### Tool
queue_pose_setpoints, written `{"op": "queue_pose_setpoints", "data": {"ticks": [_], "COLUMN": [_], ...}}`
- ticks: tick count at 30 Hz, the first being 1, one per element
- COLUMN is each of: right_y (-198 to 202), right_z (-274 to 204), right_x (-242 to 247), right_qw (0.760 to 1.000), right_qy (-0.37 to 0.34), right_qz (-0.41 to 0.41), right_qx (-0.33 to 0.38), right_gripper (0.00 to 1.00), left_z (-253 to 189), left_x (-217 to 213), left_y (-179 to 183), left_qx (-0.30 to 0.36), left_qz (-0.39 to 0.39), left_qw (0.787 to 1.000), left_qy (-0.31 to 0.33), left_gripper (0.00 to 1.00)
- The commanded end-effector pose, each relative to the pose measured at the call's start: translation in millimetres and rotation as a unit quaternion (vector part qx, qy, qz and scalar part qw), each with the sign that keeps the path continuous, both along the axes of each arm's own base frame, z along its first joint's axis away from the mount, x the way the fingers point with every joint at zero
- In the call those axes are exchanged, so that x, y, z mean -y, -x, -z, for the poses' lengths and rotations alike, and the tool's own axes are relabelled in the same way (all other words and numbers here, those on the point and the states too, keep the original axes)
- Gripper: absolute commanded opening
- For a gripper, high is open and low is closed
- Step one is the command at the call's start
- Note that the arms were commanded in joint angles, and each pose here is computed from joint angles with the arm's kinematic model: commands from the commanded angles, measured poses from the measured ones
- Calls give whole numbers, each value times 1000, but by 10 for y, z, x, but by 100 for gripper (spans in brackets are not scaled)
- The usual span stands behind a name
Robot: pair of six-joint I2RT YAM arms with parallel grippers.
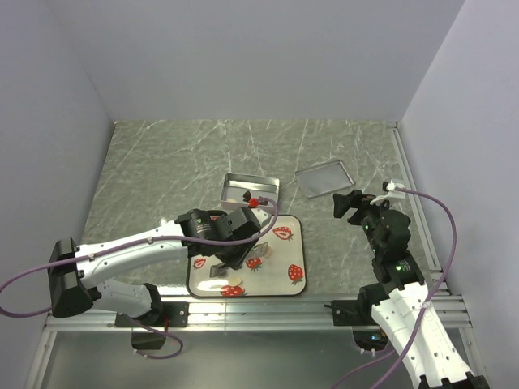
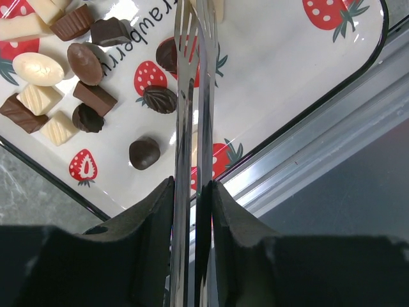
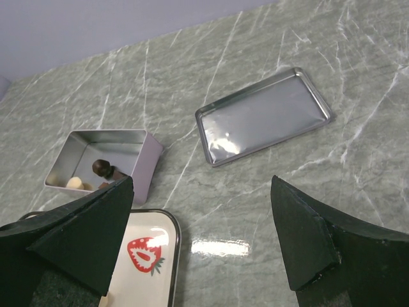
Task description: Pack the chocolate
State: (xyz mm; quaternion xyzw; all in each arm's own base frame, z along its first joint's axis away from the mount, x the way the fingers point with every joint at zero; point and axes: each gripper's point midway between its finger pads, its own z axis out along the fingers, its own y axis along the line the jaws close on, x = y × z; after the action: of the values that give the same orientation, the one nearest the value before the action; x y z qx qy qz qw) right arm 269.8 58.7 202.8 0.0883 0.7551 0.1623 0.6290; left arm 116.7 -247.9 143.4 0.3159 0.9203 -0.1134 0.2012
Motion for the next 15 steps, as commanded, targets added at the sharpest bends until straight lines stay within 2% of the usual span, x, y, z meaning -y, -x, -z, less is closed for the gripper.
{"op": "queue_pose_setpoints", "data": {"ticks": [1, 15], "right_y": [-20, -28], "right_z": [-112, -115], "right_x": [18, 17], "right_qw": [1000, 1000], "right_qy": [4, 4], "right_qz": [2, 2], "right_qx": [23, 22], "right_gripper": [94, 94], "left_z": [-124, -397], "left_x": [100, 31], "left_y": [-65, -200], "left_qx": [19, 66], "left_qz": [4, -13], "left_qw": [1000, 997], "left_qy": [18, 27], "left_gripper": [32, 29]}}
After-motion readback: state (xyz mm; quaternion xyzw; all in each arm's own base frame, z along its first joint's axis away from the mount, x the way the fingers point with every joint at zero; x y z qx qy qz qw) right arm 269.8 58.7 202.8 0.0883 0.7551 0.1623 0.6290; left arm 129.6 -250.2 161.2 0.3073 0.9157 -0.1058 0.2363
